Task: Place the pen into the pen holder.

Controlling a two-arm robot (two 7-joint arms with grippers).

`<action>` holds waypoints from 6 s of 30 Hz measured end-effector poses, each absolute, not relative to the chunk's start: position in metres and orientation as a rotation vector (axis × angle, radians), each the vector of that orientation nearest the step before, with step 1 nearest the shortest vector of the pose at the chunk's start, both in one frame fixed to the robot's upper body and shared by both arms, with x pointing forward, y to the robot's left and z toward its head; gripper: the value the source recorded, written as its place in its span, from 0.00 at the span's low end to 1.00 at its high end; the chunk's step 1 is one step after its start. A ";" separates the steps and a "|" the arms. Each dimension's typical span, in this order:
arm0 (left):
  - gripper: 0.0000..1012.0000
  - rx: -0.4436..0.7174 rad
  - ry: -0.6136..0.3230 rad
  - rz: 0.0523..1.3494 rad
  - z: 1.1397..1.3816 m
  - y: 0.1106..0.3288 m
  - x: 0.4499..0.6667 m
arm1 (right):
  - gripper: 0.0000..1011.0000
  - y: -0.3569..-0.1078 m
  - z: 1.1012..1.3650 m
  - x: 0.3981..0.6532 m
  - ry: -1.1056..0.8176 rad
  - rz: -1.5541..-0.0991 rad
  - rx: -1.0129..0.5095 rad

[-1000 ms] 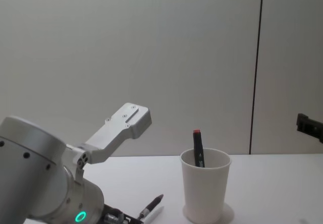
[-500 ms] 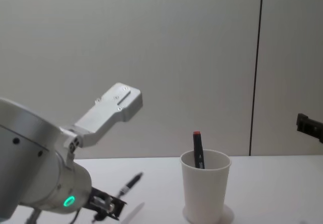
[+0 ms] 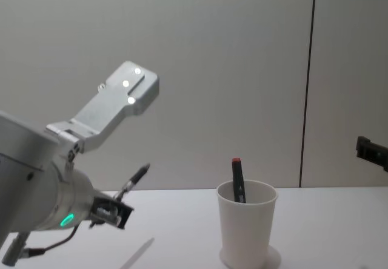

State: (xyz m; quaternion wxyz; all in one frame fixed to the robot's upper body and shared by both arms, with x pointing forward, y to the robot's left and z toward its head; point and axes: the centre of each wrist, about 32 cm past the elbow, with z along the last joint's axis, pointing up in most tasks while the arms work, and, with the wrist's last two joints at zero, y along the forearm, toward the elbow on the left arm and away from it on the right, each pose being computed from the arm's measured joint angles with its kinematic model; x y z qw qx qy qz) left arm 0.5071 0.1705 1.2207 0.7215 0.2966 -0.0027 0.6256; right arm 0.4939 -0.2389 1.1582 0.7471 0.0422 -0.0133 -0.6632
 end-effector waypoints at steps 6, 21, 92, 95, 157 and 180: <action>0.17 0.582 -0.085 1.384 1.221 0.172 0.501 | 0.99 -0.239 1.158 0.494 -0.029 -1.451 0.092; 0.17 0.338 -0.274 1.282 1.214 0.180 0.495 | 0.99 -0.239 1.158 0.494 -0.029 -1.451 0.092; 0.17 -0.147 -0.539 0.629 1.180 0.210 0.543 | 0.99 -0.254 1.170 0.484 -0.034 -1.235 0.176; 0.17 -0.147 -0.539 0.627 1.180 0.211 0.544 | 0.99 -0.257 1.171 0.483 -0.036 -1.200 0.188; 0.17 -0.149 -0.541 0.620 1.180 0.211 0.544 | 0.99 -0.258 1.224 0.481 -0.008 -0.666 0.422; 0.17 -0.149 -0.541 0.620 1.180 0.211 0.544 | 0.83 -0.238 1.221 0.498 0.007 -0.702 0.409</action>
